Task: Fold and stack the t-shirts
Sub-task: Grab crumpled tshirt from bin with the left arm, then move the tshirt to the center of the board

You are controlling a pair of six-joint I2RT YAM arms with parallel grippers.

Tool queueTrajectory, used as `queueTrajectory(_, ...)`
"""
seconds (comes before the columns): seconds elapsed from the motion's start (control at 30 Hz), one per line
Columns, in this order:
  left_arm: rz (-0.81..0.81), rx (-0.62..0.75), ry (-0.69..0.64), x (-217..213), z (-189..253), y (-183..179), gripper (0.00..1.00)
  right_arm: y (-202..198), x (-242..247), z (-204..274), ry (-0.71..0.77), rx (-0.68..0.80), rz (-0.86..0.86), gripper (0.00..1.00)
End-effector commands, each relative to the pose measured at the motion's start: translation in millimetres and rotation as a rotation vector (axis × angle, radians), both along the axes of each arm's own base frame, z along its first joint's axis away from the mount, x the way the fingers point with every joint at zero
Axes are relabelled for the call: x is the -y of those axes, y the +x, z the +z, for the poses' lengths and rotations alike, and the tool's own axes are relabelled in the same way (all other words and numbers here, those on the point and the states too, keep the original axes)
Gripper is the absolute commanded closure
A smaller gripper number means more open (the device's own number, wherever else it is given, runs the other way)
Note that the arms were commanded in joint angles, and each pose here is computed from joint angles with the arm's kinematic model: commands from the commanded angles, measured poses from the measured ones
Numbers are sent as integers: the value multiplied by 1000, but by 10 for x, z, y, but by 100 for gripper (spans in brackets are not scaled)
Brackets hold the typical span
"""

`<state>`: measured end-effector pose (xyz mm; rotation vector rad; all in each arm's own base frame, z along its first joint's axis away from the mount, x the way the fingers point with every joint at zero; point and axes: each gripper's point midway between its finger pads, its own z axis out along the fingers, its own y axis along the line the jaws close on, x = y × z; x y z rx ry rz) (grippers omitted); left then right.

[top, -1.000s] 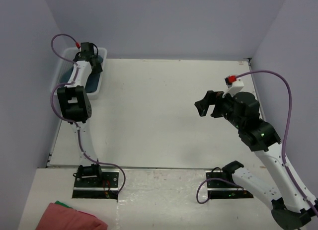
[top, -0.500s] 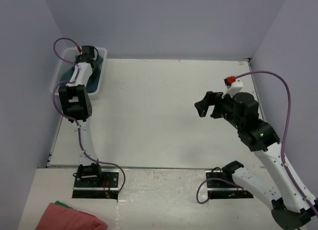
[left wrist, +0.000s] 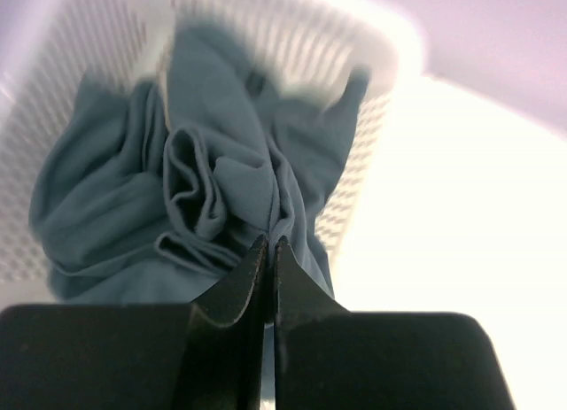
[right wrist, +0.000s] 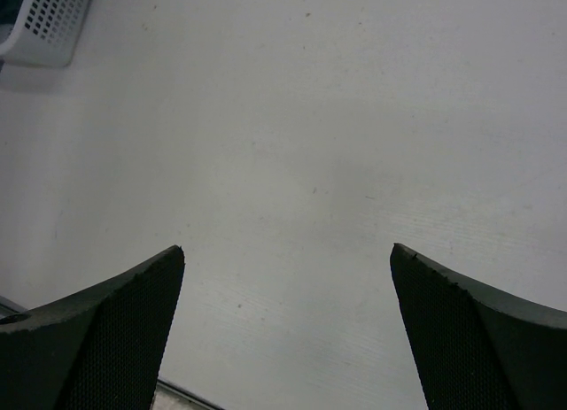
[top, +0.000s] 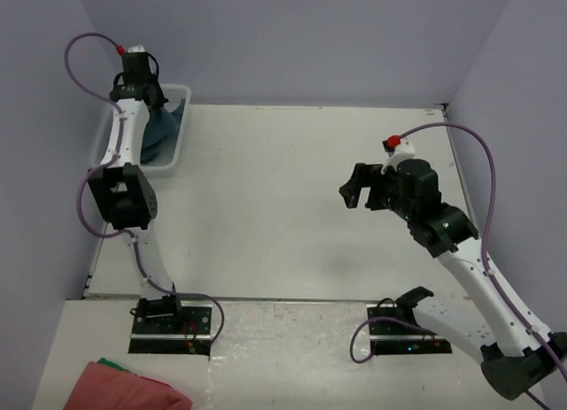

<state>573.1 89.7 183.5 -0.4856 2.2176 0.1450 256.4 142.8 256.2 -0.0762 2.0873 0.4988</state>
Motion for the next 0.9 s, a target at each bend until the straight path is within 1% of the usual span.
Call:
queueTrajectory(0.0,-163,472,39,388,2204,-236,100,59,-94,87,37,37,21,1)
queueTrajectory(0.03,-186,562,58,484,2643,-441,100,64,-96,78,35,34,21,1)
queueTrajectory(0.07,-224,606,88,598,2857,-547,100,71,-94,69,32,30,20,1)
queueTrajectory(0.1,-284,670,104,863,3117,-666,100,83,-100,43,28,22,20,1)
queueTrajectory(0.13,-332,754,124,1074,3494,-959,100,88,-109,26,27,17,21,1)
queueTrajectory(0.17,-376,794,157,1234,3669,-1109,100,97,-113,12,26,15,21,1)
queueTrajectory(0.2,-462,850,133,1545,3865,-1302,100,106,-113,-12,23,7,19,1)
queueTrajectory(0.23,-539,937,91,1754,4167,-1656,100,99,-162,-45,32,-8,38,1)
queueTrajectory(0.3,-598,1016,35,1858,4443,-2008,100,114,-177,-82,35,-12,40,1)
queueTrajectory(0.33,-621,1074,4,1874,4632,-2281,100,119,-184,-105,36,-17,41,1)
queueTrajectory(0.37,-638,1097,-42,1907,4708,-2410,100,126,-216,-105,48,-13,50,1)
queueTrajectory(0.4,-686,1128,-71,1961,4803,-2632,100,132,-226,-106,56,-14,50,1)
queueTrajectory(0.43,-703,1131,-95,1985,4815,-2714,100,137,-240,-97,64,-12,51,1)
queueTrajectory(0.47,-720,1118,-145,2028,4791,-2782,100,143,-236,-81,72,-11,41,1)
queueTrajectory(0.5,-721,1102,-166,2038,4738,-2807,100,155,-211,-69,72,-7,23,1)
queueTrajectory(0.57,-719,1029,-224,2074,4466,-2786,100,157,-140,2,79,6,-23,1)
queueTrajectory(0.6,-710,944,-248,2113,4132,-2623,100,172,-75,43,73,18,-60,1)
queueTrajectory(0.63,-703,927,-260,2101,4022,-2666,100,169,-51,65,75,20,-74,1)
queueTrajectory(0.67,-699,917,-284,2125,3914,-2625,100,144,-40,126,81,31,-76,1)
queueTrajectory(0.7,-693,817,-310,2175,3446,-2456,100,142,-14,152,81,35,-90,1)
queueTrajectory(0.77,-712,776,-363,2271,3134,-2429,100,93,-43,187,89,37,-72,1)
queueTrajectory(0.8,-714,659,-401,2372,2578,-2312,100,73,-70,195,93,36,-56,1)
queueTrajectory(0.83,-724,616,-422,2455,2316,-2278,100,42,-112,179,98,24,-34,1)
queueTrajectory(0.87,-752,606,-442,2631,2148,-2263,100,8,-180,170,98,20,1,1)
